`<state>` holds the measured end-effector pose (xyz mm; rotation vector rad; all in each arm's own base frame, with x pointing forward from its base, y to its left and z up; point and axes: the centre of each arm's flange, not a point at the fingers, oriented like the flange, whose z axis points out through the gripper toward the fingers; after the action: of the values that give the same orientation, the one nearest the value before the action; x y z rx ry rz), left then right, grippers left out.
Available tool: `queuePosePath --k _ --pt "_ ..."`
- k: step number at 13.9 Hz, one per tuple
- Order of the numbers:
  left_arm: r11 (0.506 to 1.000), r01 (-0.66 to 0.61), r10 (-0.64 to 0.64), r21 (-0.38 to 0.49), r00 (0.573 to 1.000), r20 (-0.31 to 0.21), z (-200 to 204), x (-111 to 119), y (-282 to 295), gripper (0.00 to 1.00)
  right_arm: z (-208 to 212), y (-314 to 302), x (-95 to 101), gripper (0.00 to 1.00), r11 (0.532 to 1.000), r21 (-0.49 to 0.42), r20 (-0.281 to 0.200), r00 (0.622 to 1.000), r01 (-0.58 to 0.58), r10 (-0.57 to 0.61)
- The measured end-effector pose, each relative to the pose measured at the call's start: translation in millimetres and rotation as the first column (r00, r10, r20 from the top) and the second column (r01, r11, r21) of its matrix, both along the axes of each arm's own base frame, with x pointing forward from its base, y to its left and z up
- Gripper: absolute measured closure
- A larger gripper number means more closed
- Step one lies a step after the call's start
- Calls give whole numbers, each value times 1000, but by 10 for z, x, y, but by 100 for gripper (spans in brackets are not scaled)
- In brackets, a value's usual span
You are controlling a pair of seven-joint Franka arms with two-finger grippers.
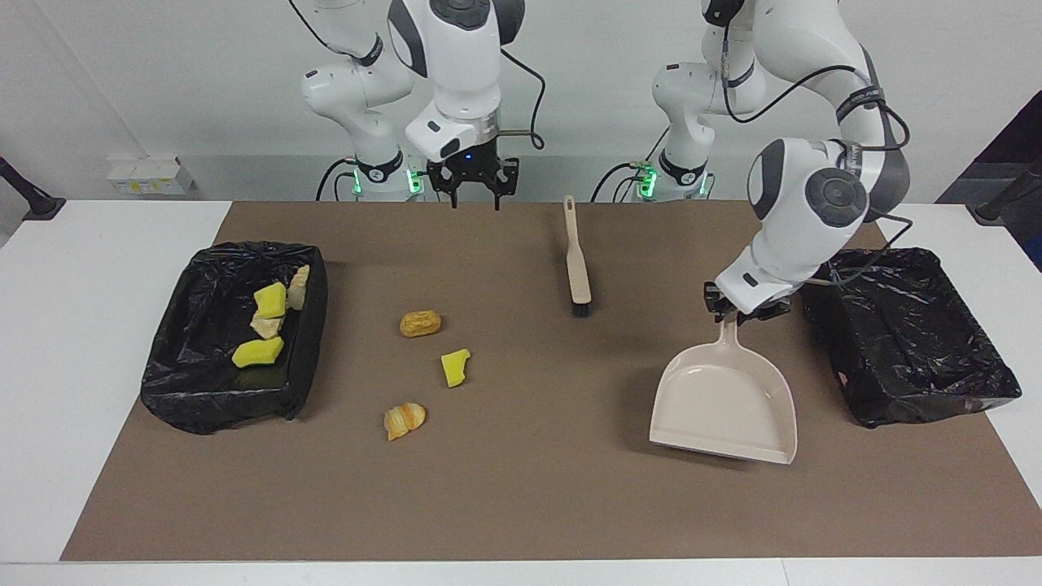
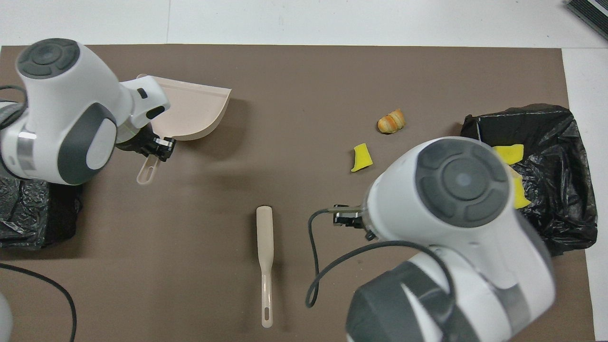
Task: Sweep and dump trash in bin
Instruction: 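Hold the dustpan with the left gripper while the right gripper grasps the brush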
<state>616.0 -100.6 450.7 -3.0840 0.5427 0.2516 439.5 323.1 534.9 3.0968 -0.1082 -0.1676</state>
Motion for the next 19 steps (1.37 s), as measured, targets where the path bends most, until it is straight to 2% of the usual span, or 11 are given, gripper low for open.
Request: queuePosePath --k 2,5,9,11,13,15,17,18,19 --pt "1000 24 -24 -10 1000 -13 -14 34 265 68 -293 415 -305 25 1000 12 17 1000 1 -1" --pt "995 93 -93 -29 995 -21 -61 71 494 68 -715 834 -695 25 998 55 2 1000 1 -1" --pt "975 215 -215 -50 977 -6 -6 95 499 68 -1310 1343 -971 25 997 77 13 1000 -13 12" --pt "972 231 -231 -53 973 -5 1 93 467 68 -1666 1549 -1060 25 997 78 8 1000 -14 14" --pt "971 232 -232 -52 973 -2 10 96 464 68 -1882 1595 -1054 25 998 68 -3 1000 -14 14" --pt "972 229 -230 -52 973 -1 16 99 479 68 -1898 1578 -1028 26 998 66 -4 1000 -8 9" --pt "970 236 -236 -53 972 0 17 99 465 68 -1905 1565 -1036 30 998 63 -6 1000 -8 8" --pt "968 244 -244 -53 970 3 20 101 440 68 -1920 1556 -1043 37 998 60 -8 1000 -8 9" --pt "966 254 -253 -53 967 12 26 107 404 68 -1930 1551 -1048 37 998 57 -10 1000 -8 9"
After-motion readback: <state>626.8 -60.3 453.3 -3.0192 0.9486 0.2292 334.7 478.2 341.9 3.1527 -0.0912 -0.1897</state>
